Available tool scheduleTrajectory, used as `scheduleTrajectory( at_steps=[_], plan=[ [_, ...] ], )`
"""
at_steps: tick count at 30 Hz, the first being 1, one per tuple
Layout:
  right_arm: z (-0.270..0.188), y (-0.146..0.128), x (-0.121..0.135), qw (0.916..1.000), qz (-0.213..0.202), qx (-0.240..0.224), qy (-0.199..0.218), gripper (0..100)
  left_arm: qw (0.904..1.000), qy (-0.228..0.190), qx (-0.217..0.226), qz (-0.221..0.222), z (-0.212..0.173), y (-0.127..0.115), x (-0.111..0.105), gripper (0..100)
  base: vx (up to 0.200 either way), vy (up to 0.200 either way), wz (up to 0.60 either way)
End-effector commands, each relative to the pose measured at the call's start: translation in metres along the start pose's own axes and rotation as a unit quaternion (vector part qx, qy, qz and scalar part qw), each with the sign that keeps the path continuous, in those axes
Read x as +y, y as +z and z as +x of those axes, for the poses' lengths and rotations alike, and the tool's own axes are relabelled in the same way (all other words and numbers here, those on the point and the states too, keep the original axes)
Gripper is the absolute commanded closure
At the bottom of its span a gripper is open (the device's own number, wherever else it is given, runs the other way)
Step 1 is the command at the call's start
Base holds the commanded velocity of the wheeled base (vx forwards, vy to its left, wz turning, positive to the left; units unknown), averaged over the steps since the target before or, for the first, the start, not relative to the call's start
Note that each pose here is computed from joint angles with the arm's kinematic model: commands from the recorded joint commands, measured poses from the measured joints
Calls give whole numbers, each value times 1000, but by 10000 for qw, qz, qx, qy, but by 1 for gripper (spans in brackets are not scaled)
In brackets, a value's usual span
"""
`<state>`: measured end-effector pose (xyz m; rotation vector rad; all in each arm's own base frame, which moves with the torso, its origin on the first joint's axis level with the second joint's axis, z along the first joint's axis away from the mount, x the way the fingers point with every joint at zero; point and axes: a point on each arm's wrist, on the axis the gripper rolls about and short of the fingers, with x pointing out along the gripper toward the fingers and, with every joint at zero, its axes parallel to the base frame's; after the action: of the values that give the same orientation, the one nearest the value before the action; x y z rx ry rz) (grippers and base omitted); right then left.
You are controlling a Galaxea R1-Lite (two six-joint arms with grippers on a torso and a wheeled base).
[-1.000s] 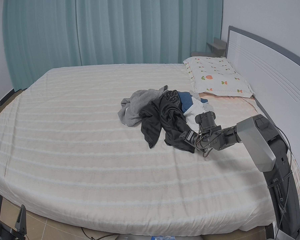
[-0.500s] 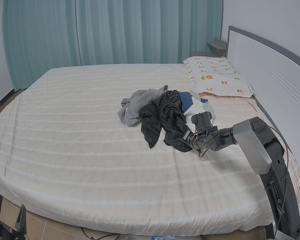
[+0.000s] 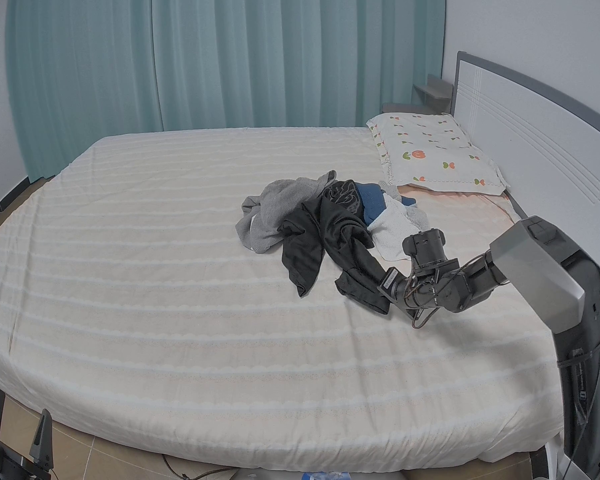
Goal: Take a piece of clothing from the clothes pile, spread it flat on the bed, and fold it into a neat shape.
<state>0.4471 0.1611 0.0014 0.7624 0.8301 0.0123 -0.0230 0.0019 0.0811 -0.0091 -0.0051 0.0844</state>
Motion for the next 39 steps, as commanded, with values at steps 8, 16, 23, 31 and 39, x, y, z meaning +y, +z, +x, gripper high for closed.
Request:
scheduleTrajectory(
  at_steps=[8,16,23,31,39],
  plan=[
    [-205,-30,30,9668,-306,-825,2399,100,10000,0,8,-1,0,-5,0,0,0,0,0],
    [-286,-40,57,9261,-538,-1115,3564,100,10000,0,8,-1,0,-5,0,0,0,0,0],
    [-297,-35,67,9128,-797,-1299,3789,100,10000,0,8,-1,0,-5,0,0,0,0,0],
    [-306,-34,74,9000,-907,-1466,4004,100,9999,-54,-15,97,0,-5,0,0,0,0,0],
    [-319,-41,75,8928,-1061,-1490,4117,100,9998,-54,-23,204,0,-5,0,0,0,0,0]
  ],
)
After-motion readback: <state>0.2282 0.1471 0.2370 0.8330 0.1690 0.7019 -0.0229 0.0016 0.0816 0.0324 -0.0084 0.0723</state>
